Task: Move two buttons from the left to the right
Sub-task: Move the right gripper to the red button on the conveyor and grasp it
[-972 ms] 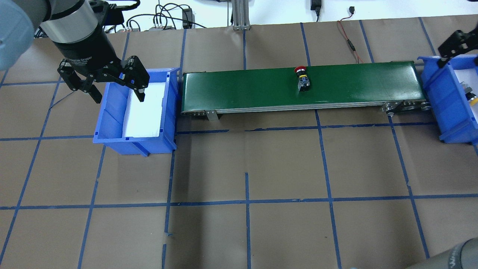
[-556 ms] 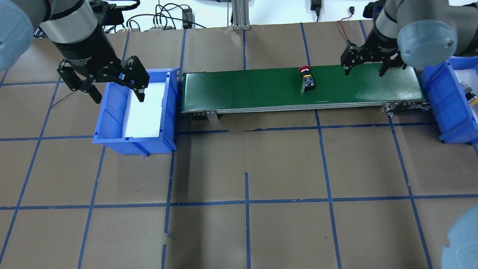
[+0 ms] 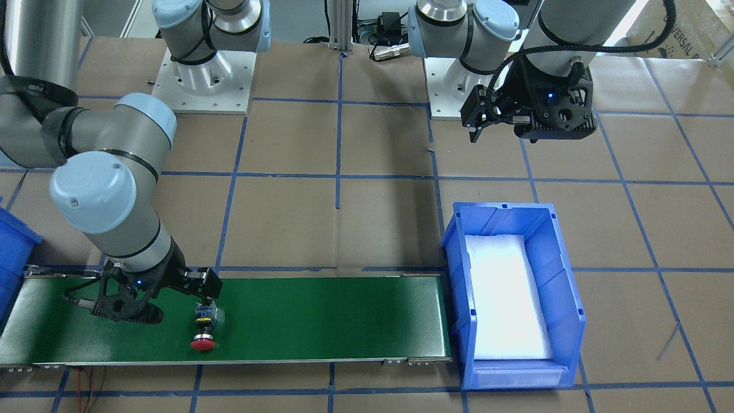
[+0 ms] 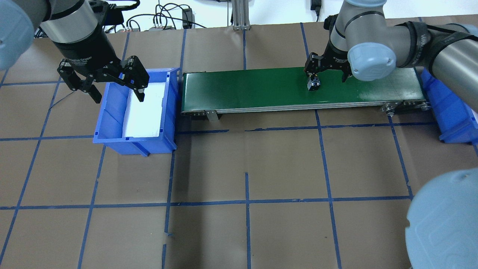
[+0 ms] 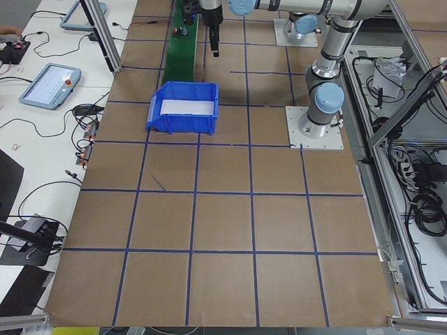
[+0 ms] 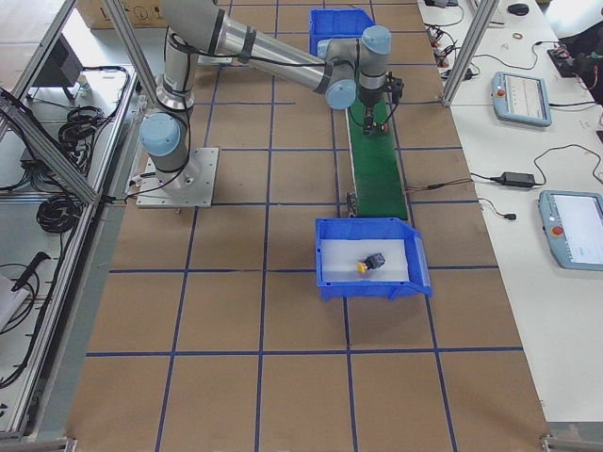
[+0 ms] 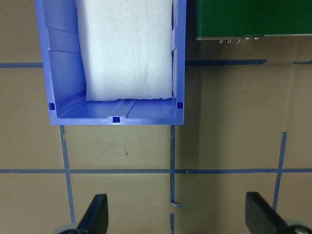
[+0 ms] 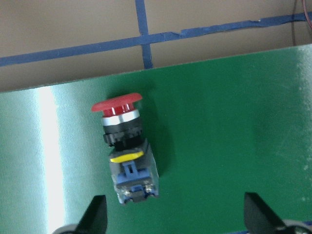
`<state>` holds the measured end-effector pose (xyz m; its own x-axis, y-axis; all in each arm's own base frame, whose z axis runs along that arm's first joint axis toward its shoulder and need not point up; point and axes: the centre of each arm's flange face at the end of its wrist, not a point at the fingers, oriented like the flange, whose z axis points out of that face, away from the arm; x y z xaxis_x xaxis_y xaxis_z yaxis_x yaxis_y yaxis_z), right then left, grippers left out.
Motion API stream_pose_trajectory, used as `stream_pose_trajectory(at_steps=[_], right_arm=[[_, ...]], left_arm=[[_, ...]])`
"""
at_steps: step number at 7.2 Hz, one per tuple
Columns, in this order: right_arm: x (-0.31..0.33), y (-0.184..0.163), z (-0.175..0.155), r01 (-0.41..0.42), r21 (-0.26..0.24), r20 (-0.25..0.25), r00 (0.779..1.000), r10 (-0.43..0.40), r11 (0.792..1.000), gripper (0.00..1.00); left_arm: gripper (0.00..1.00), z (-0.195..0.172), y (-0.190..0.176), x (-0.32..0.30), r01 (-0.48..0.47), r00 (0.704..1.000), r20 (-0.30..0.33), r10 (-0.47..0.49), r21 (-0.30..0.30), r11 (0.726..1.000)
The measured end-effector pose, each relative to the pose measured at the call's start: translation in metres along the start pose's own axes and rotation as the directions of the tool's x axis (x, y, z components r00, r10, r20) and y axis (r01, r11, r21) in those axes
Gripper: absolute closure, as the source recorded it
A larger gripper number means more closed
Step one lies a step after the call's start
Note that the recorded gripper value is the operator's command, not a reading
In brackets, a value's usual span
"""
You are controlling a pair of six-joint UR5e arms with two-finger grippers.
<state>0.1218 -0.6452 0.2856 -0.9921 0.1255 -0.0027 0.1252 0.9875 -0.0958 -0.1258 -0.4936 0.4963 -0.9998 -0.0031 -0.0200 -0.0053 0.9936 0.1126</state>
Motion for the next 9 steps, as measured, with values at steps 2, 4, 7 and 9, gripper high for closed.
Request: stream_pose_trajectory(at_steps=[2,4,7,9], right_arm=[[-0.003,-0.013,0.017,0.008,0.008,0.003,1.000,-0.008,1.000,0.03],[-0.004,-0.022,0.034,0.013,0.018,0.004,1.000,-0.013,1.000,0.67],[-0.003,-0.024,0.029,0.010,0.005,0.000,1.000,-0.010,1.000,0.99],[0.006,-0.023,-0.014,0.008,-0.023,-0.015,1.000,-0.008,1.000,1.00]], left_arm=[[0.00,-0.001,0.000,0.000,0.001,1.000,-0.003,-0.001,0.001,1.000],[0.00,-0.001,0.000,0.000,0.000,1.000,-0.003,0.000,0.002,1.000],[0.00,-0.001,0.000,-0.001,0.000,1.000,-0.002,0.000,0.002,1.000],[0.00,-0.001,0.000,-0.001,0.000,1.000,0.001,0.000,0.002,1.000]])
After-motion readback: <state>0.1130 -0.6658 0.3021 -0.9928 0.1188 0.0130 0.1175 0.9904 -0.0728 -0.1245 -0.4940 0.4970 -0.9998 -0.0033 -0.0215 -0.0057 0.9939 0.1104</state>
